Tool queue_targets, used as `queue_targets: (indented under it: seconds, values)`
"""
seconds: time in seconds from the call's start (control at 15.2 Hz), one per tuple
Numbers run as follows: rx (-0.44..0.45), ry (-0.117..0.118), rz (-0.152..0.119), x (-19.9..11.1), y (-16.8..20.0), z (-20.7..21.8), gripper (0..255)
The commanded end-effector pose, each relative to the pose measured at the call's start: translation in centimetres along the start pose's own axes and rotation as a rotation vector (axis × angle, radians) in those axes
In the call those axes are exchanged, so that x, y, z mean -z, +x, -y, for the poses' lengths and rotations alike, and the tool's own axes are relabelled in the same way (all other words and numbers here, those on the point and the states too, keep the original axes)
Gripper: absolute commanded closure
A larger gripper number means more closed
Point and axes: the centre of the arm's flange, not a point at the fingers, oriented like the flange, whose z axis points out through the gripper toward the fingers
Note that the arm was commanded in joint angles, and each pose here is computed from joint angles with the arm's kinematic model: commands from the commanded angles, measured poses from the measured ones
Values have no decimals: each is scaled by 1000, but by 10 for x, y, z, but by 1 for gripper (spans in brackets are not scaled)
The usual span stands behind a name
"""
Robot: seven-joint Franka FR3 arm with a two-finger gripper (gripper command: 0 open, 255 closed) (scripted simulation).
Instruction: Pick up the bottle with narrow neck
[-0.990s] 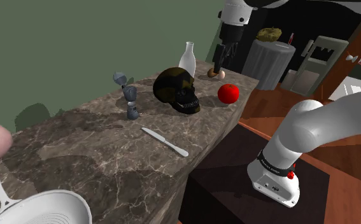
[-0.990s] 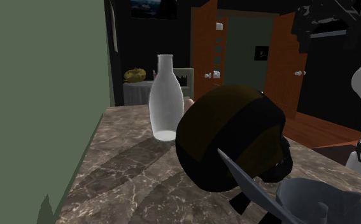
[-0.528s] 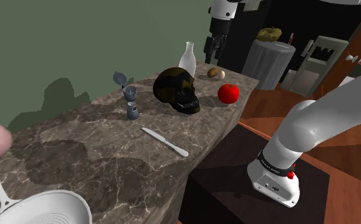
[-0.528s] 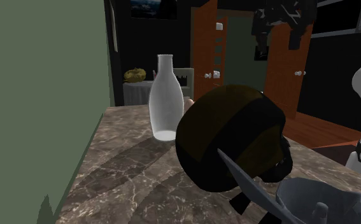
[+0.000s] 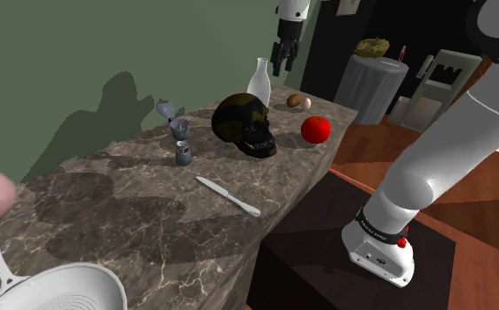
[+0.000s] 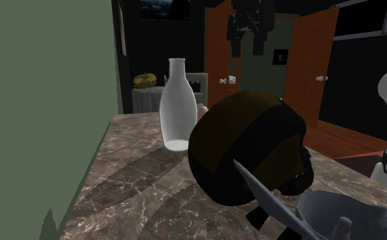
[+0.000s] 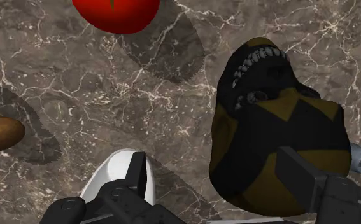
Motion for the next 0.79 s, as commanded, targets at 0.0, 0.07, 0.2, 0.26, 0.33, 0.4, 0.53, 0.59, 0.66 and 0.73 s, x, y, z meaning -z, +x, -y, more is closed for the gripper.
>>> queue_targets:
  seconds: [0.0, 0.07, 0.2, 0.26, 0.33, 0.4, 0.53, 0.59, 0.66, 0.73]
  values:
    - [5, -3, 2, 3, 21, -14, 0]
    - [8, -4, 3, 3, 31, -23, 0]
    - [12, -7, 4, 5, 51, -39, 0]
    - [14, -8, 5, 5, 61, -48, 0]
    - [17, -10, 6, 6, 72, -56, 0]
    - [19, -11, 7, 7, 82, -64, 0]
    - [23, -14, 8, 8, 103, -80, 0]
    - [25, -15, 9, 9, 113, -88, 0]
    - [28, -16, 10, 9, 123, -96, 0]
    - [29, -17, 10, 10, 128, -100, 0]
